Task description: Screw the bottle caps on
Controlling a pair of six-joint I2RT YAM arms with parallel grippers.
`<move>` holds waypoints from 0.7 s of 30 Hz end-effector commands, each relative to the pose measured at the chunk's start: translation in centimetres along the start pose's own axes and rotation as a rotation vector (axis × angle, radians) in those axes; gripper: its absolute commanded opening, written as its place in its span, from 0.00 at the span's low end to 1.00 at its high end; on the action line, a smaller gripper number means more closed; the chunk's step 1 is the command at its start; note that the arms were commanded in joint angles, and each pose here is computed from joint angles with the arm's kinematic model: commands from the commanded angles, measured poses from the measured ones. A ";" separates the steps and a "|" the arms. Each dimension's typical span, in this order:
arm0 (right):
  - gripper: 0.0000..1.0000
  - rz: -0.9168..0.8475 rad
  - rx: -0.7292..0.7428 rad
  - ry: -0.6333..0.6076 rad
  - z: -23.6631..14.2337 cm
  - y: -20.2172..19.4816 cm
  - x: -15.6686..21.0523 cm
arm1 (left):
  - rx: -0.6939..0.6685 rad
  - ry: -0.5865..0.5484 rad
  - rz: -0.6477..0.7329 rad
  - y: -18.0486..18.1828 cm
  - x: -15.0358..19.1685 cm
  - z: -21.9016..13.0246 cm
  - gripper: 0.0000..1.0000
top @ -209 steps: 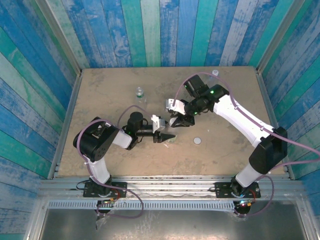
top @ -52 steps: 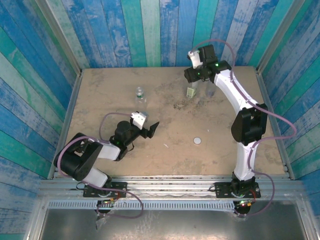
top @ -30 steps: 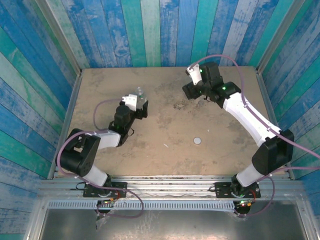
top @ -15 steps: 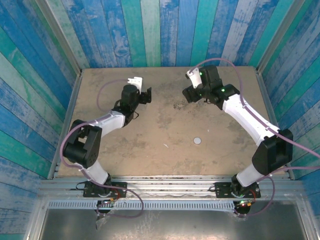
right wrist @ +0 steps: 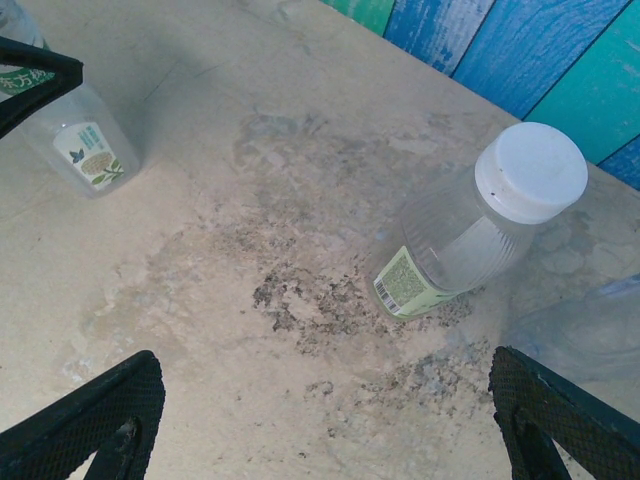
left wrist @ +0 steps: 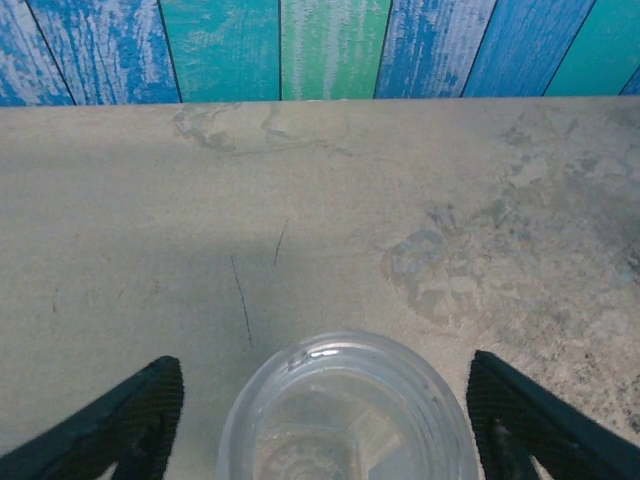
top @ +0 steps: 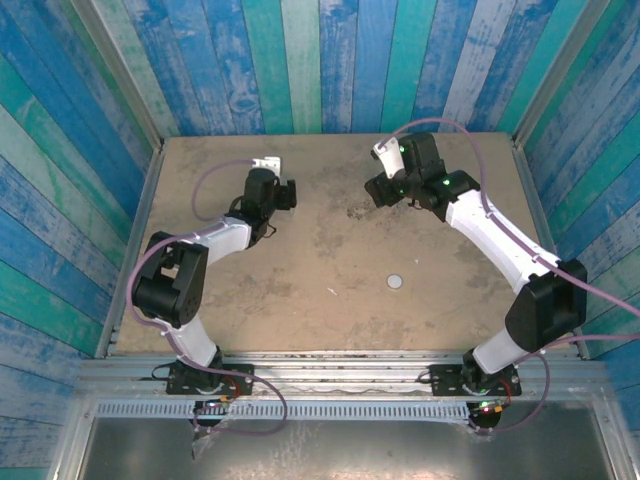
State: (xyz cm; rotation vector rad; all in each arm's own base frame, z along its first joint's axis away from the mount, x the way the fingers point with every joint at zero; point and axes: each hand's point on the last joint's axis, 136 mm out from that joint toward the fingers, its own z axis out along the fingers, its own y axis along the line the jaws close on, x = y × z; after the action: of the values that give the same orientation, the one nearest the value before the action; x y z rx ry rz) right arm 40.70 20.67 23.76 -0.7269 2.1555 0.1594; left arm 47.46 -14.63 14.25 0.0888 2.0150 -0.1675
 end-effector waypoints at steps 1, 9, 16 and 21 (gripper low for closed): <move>0.87 -0.008 0.009 -0.007 -0.7 0.0 0.2 | -0.008 0.028 -0.007 0.2 1.7 0.6 0.70; 0.87 0.027 0.008 -0.006 -0.9 0.0 0.8 | 0.008 0.029 0.006 0.1 2.0 0.2 0.54; 0.87 0.067 0.011 -0.025 -1.1 -0.1 1.3 | 0.053 0.008 0.030 -0.5 2.0 -0.5 0.45; 0.86 0.093 0.009 -0.012 -0.9 0.0 2.2 | 0.099 0.017 0.068 -1.3 2.5 -0.7 0.46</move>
State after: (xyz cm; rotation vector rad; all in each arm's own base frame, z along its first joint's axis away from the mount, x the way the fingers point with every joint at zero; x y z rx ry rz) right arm 39.17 19.64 22.36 -0.6603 2.1830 0.1838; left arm 46.64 -15.27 13.35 0.1577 1.9857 -0.2009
